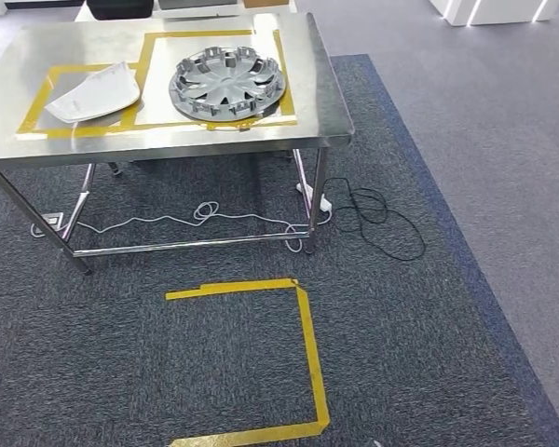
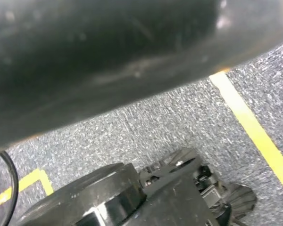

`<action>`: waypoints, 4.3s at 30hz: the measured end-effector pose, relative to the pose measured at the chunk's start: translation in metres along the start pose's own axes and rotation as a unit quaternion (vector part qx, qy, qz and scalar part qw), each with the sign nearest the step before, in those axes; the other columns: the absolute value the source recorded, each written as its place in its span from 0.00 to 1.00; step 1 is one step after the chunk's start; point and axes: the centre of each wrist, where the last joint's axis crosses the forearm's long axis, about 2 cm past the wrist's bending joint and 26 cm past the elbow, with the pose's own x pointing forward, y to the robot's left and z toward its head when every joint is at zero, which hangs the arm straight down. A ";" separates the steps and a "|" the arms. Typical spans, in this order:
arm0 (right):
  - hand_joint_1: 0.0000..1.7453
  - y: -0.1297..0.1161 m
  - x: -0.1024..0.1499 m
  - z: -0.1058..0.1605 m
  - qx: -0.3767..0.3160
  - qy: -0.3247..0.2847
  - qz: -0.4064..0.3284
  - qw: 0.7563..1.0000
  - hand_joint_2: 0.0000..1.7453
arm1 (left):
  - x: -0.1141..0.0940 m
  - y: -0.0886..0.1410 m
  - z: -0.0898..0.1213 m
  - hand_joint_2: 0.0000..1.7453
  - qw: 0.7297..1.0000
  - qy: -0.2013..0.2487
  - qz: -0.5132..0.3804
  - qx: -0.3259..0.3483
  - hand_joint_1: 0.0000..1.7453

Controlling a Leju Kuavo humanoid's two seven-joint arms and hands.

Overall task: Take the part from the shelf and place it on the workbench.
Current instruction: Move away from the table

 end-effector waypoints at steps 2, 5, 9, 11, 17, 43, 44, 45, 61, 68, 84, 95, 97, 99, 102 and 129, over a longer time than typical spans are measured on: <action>0.00 0.000 -0.002 0.000 0.002 0.001 0.001 1.000 0.00 | 0.000 -0.001 0.001 0.00 1.000 0.001 0.000 -0.002 0.00; 0.00 0.002 -0.003 0.001 0.005 0.002 0.002 1.000 0.00 | 0.000 -0.003 0.001 0.00 1.000 0.001 0.000 -0.004 0.00; 0.00 0.001 -0.003 0.001 0.005 0.001 0.002 1.000 0.00 | 0.001 -0.003 0.001 0.00 1.000 0.000 0.000 -0.004 0.00; 0.00 0.001 -0.003 0.000 0.005 0.001 0.002 1.000 0.00 | 0.001 -0.003 0.001 0.00 1.000 0.000 0.000 -0.004 0.00; 0.00 -0.001 -0.002 -0.002 0.004 0.001 0.002 1.000 0.00 | 0.003 -0.004 0.000 0.00 1.000 -0.003 0.001 -0.005 0.00; 0.00 0.002 -0.006 0.001 0.009 -0.006 -0.007 1.000 0.00 | 0.002 -0.004 0.001 0.00 1.000 0.000 0.000 0.006 0.00; 0.00 0.001 -0.006 0.000 0.008 -0.007 -0.008 1.000 0.00 | 0.002 -0.004 0.001 0.00 1.000 -0.001 0.001 0.006 0.00; 0.00 0.001 -0.006 0.000 0.008 -0.009 -0.008 1.000 0.00 | 0.002 -0.004 0.001 0.00 1.000 -0.001 0.001 0.006 0.00; 0.00 0.005 -0.009 0.003 0.013 -0.005 -0.012 1.000 0.00 | -0.002 -0.004 0.003 0.00 1.000 0.000 -0.001 0.004 0.00; 0.00 0.005 -0.010 0.003 0.013 -0.001 -0.019 1.000 0.00 | -0.001 -0.005 0.002 0.00 1.000 0.000 -0.001 0.002 0.00; 0.00 0.005 -0.012 0.003 0.015 0.018 -0.063 0.998 0.00 | -0.001 -0.004 0.002 0.00 1.000 0.000 -0.003 0.002 0.00; 0.00 0.004 -0.009 0.003 0.019 0.046 -0.107 0.993 0.00 | 0.002 -0.006 0.001 0.00 1.000 -0.005 -0.003 -0.001 0.00; 0.00 0.005 -0.010 0.004 0.020 0.049 -0.109 0.993 0.00 | 0.002 -0.006 0.002 0.00 1.000 -0.005 -0.003 -0.001 0.00; 0.00 0.006 -0.011 0.004 0.021 0.052 -0.111 0.992 0.00 | 0.002 -0.007 0.002 0.00 1.000 -0.005 -0.003 -0.002 0.00; 0.00 0.006 -0.008 0.005 0.022 0.053 -0.116 0.992 0.00 | 0.003 -0.006 0.001 0.00 1.000 -0.007 -0.002 -0.003 0.00; 0.00 0.009 -0.008 0.007 0.041 0.066 -0.135 0.988 0.00 | -0.001 -0.007 0.003 0.00 1.000 -0.004 -0.002 -0.002 0.00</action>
